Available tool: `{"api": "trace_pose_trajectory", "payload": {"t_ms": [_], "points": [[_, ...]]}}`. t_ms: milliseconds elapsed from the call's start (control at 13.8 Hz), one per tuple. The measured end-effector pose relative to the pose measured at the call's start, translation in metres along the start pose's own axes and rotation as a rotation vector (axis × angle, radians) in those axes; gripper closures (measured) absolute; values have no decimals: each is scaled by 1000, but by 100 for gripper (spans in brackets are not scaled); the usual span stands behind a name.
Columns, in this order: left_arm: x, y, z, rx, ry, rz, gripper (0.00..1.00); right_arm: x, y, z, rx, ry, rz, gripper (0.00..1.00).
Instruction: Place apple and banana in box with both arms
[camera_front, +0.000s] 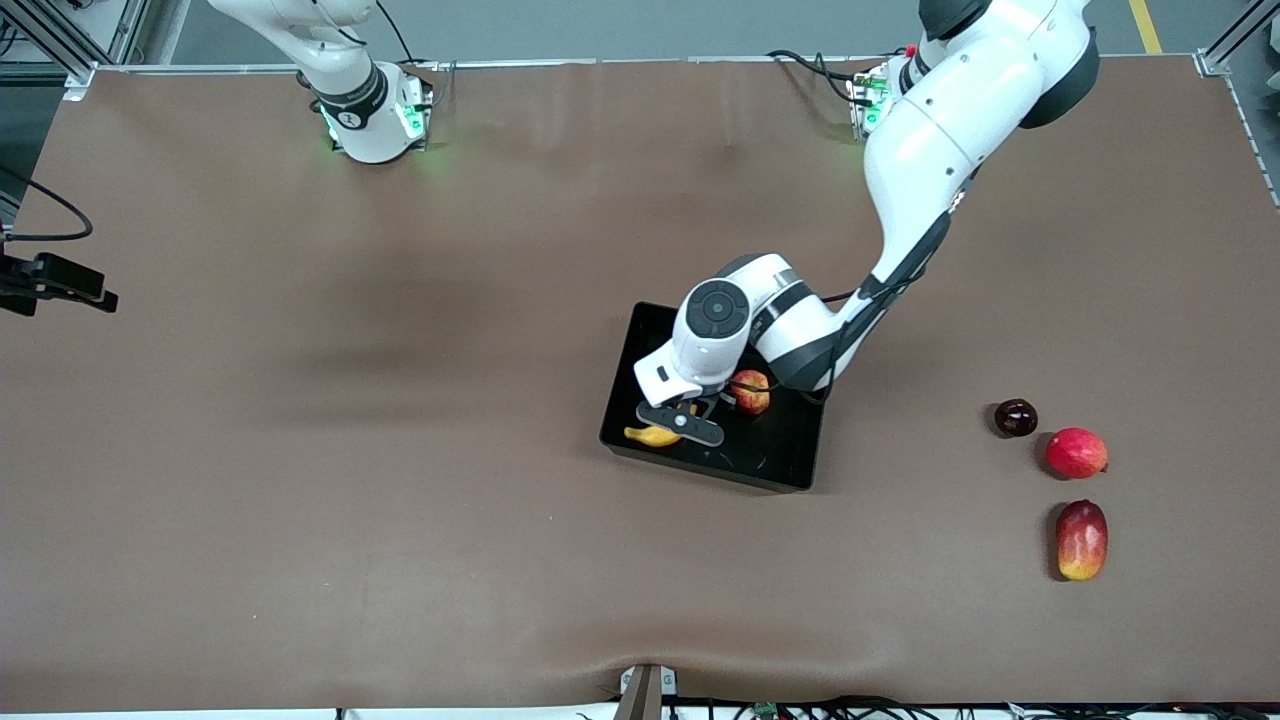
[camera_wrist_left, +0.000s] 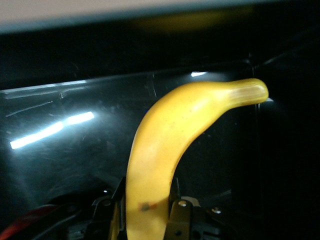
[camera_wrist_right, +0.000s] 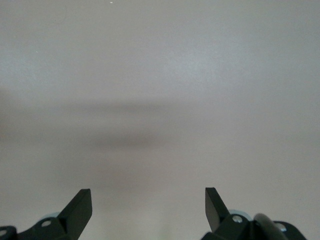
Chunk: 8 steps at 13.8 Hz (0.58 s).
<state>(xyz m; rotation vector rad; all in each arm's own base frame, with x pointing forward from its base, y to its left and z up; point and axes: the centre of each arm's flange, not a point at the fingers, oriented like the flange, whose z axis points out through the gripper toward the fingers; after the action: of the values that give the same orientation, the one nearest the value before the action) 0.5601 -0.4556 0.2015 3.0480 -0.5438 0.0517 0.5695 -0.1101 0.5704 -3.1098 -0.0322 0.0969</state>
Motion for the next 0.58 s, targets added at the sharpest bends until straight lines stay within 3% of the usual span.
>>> {"api": "trace_pose_trajectory", "payload": {"t_ms": [217, 578], "points": [[-8, 14, 12, 14, -10, -38, 61, 0, 1, -1, 0, 3, 2, 0], [14, -6, -15, 24, 49, -77, 10, 0, 2, -6, -3, 12, 3, 0]]}}
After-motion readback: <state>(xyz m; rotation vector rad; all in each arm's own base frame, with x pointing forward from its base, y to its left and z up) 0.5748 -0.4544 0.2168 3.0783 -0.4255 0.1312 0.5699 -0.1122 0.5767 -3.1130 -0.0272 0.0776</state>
